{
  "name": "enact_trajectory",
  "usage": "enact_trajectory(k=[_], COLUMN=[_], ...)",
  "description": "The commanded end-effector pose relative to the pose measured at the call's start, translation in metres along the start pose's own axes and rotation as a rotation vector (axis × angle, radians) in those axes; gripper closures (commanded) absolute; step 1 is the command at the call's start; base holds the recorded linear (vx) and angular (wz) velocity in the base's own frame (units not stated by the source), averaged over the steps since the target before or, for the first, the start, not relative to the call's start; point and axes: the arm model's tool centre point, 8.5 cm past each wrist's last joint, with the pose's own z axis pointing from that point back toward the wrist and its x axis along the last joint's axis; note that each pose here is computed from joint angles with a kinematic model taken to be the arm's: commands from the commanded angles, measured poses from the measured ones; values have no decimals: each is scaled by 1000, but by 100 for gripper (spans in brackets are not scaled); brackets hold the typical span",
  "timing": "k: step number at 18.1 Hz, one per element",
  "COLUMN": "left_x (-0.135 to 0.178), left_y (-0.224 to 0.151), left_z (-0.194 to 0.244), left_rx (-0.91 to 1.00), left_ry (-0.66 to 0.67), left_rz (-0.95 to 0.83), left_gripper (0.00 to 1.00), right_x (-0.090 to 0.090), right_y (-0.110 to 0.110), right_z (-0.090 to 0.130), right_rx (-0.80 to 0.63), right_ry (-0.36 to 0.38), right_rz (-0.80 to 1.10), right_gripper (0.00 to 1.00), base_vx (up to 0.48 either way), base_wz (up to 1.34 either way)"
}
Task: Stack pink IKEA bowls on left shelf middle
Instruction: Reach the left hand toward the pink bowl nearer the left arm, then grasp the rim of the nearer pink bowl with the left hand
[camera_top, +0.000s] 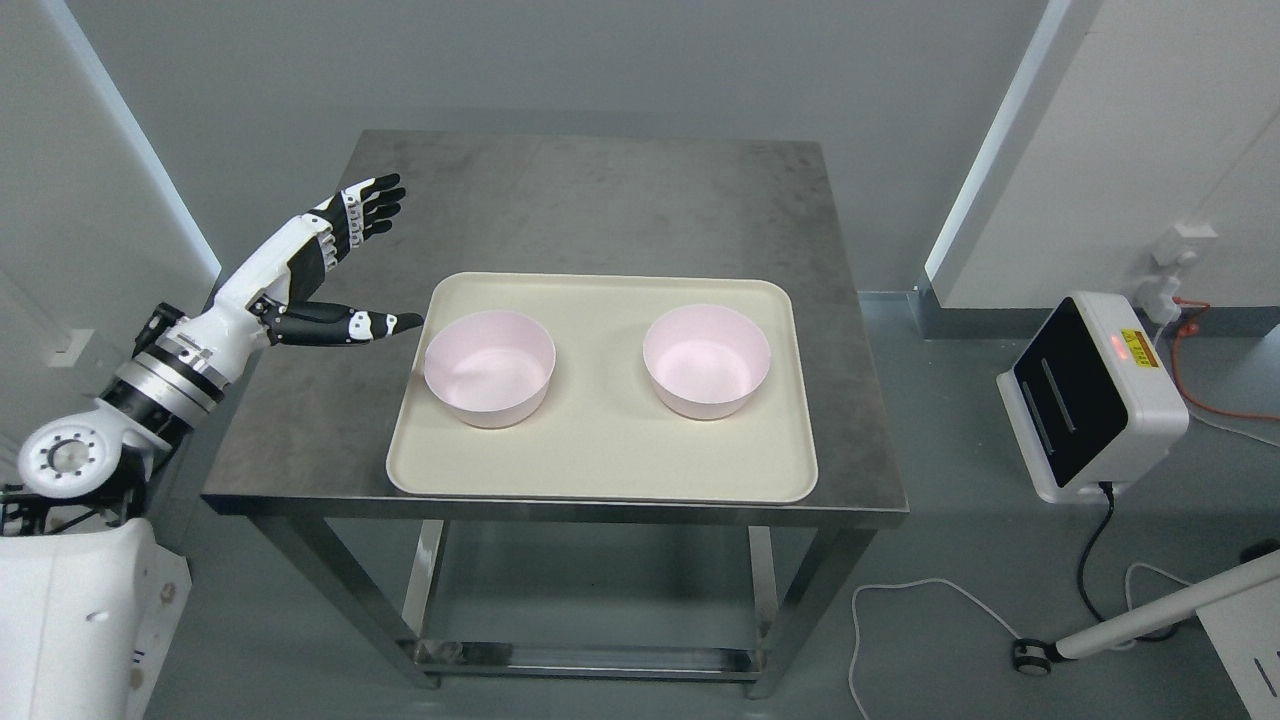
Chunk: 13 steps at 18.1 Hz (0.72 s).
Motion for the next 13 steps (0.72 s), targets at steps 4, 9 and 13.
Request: enact_trajectory(k=[4,9,13], left_x=[14,0,-1], left_y=[-29,-64,-84], left_z=[-59,-71,-80], left_rx=[-352,-469,-491], left_ry=[248,317,324], left_rz=[-332,-418,-460], left_gripper=[8,15,18], right_x=[0,0,0], right_y=[-12,-12,-12], right_z=[0,0,0], right_rx=[-19,-18,-19], right_ry=[0,0,0], right_rz=[1,3,1], right_gripper=[0,0,0], base_vx=[0,0,0], base_wz=[0,0,0])
